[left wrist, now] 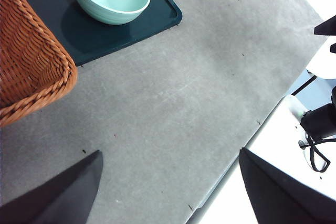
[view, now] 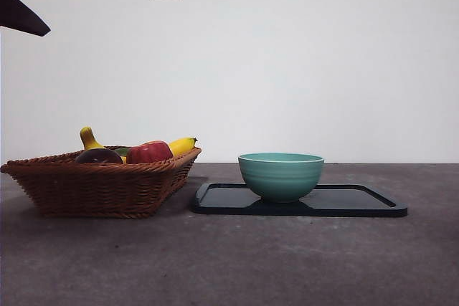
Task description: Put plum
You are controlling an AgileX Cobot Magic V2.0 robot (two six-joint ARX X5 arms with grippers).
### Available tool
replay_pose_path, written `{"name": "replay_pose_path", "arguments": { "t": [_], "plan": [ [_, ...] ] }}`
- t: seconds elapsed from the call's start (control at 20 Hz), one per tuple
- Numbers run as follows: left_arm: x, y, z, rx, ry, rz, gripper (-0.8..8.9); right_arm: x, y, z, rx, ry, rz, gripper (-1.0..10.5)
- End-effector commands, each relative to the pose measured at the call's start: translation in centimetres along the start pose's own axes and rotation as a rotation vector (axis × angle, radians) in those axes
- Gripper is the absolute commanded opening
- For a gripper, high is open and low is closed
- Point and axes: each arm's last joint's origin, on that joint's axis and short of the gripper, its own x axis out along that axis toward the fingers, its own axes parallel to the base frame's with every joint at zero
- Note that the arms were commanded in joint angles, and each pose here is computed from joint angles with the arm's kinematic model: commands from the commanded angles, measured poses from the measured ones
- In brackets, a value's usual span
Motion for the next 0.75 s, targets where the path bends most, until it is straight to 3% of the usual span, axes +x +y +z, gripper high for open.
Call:
{"name": "replay_pose_path", "arguments": {
  "t": [0.05, 0.3, 0.4, 0.75],
  "plan": [
    [-0.2, -0.2, 0.5, 0.031, -0.020, -0.010, 4.06, 0.1, 0.0, 0.4, 0.078, -0.023, -0.019, 2.3],
    [-0.2, -0.2, 0.6, 0.034, -0.024, -0.010, 4.06, 1.9, -0.5, 3.5, 0.155, -0.068, -0.068, 2.3],
    [-0.2, -0.2, 0.6, 0.035, -0.025, -0.010, 4.06, 3.1, -1.1, 5.6, 0.174, -0.052, -0.104, 3.0],
    [-0.2, -0.2, 0.6, 0.048, -0.023, -0.010, 4.06, 8.9, -5.3, 13.2, 0.178, 0.043, -0.216, 3.1]
  ]
}}
